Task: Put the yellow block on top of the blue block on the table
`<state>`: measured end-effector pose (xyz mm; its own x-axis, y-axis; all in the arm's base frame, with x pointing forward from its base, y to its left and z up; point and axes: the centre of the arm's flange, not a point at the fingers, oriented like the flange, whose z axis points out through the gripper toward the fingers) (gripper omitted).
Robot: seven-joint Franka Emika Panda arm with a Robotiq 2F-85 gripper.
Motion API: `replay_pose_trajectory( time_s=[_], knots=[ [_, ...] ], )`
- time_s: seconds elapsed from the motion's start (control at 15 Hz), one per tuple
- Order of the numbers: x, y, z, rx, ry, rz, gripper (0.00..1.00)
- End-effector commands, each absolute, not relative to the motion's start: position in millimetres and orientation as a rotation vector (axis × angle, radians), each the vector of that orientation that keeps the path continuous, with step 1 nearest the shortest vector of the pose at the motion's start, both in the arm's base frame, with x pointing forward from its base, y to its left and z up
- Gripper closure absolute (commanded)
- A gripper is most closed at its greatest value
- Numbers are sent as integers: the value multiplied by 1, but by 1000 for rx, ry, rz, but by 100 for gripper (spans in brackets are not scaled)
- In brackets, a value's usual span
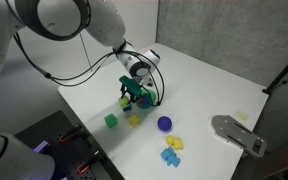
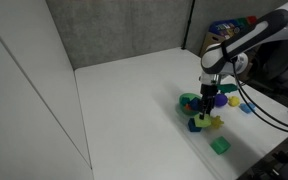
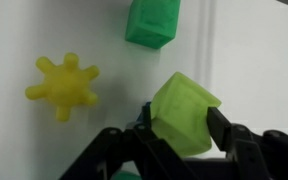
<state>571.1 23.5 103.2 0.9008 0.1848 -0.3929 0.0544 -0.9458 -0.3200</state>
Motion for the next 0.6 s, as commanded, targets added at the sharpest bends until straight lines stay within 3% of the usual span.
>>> replay_pose_trajectory(
  time_s=[0.0,0.13,0.2,0.53],
  knots=[
    [582,28,110,-2786,-201,636,16],
    [582,33,115,-2794,-221,631,2],
    [582,36,117,-2798,-226,629,0],
    [582,45,137,-2831,-262,597,0]
  ],
)
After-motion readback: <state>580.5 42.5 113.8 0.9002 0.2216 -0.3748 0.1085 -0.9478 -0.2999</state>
